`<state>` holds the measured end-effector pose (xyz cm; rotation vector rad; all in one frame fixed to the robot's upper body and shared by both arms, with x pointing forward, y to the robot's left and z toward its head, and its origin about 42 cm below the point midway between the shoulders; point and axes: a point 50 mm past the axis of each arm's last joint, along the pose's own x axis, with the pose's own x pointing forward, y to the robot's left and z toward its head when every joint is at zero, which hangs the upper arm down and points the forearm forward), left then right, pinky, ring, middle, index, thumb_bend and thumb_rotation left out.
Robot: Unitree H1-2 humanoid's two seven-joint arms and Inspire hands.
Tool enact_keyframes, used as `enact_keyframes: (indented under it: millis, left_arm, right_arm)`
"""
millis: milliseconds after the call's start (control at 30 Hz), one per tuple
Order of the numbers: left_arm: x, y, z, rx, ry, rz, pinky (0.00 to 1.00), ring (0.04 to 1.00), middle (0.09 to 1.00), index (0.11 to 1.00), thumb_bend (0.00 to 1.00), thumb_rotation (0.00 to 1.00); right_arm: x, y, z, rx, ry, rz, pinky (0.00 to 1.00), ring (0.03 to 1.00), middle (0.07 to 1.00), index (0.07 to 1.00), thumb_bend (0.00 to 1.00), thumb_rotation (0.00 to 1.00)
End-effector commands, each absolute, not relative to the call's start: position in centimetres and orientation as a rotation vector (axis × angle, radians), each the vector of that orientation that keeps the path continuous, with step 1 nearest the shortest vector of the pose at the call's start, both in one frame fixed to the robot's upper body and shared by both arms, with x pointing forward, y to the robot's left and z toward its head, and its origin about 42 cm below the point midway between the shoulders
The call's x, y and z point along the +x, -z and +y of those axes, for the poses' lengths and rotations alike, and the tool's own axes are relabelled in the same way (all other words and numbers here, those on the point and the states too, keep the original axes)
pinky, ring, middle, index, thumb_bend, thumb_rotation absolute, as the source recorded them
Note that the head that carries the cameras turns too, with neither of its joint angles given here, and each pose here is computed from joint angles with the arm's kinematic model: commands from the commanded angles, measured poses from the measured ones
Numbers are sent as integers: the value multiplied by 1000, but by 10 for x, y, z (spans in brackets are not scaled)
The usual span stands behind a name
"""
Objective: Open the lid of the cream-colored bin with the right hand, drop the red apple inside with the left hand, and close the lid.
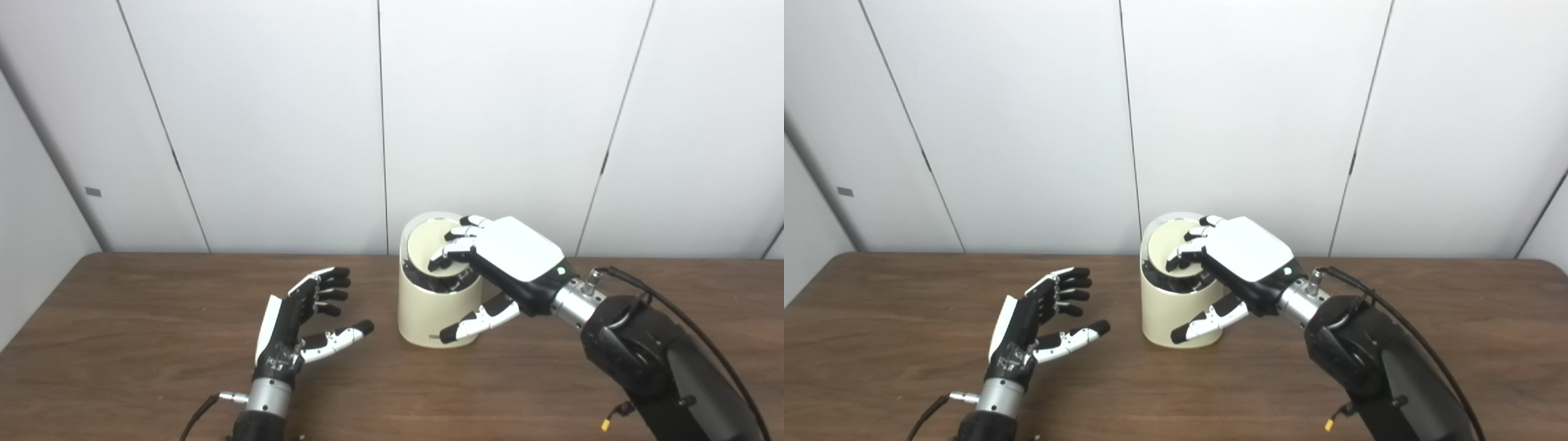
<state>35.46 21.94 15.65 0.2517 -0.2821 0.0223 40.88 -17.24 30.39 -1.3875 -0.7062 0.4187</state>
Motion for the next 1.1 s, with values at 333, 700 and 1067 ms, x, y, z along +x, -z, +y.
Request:
enact_keyframes:
  millis: [333, 700, 1067]
  left_arm:
    - [362, -173, 219, 247, -15, -353, 579, 678, 730, 754, 770, 85]
    - [361, -174, 218, 259, -17, -356, 598, 686, 730, 750, 773, 98]
    - [362, -174, 223, 259, -15, -369, 610, 686, 729, 749, 773, 93]
  right_arm:
    - [412, -339, -196, -1091, -160, -769, 711, 829, 795, 791, 585, 670]
    - [400, -282, -231, -749, -40, -629, 633, 791, 843, 815, 601, 300]
    - [391, -199, -256, -460, -60, -455, 685, 797, 854, 868, 681, 457]
